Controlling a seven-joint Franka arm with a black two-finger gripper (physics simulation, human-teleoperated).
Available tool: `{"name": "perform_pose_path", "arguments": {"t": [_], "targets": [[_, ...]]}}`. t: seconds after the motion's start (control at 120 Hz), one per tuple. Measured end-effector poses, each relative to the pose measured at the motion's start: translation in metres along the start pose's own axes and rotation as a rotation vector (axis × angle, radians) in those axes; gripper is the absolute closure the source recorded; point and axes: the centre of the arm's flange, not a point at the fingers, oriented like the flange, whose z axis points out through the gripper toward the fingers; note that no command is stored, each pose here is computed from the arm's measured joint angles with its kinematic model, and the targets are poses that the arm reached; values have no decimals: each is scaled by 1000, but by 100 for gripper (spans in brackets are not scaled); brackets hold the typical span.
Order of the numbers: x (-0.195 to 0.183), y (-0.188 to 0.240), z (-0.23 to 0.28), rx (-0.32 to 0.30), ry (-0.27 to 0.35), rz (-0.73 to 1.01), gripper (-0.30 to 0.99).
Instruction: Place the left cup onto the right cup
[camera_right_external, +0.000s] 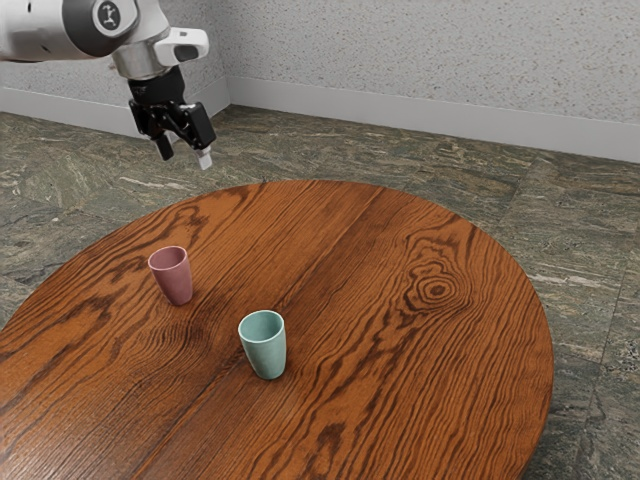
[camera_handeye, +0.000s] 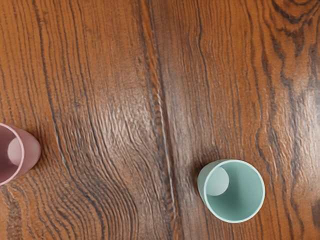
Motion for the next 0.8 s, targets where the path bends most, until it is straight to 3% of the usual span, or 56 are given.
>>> {"name": "perform_pose_path", "arguments": {"t": [0.533,0.8], "targets": [[1,-1,2,0,-4,-7,0],[-5,-4,33,-16,-67,-18,0]]}}
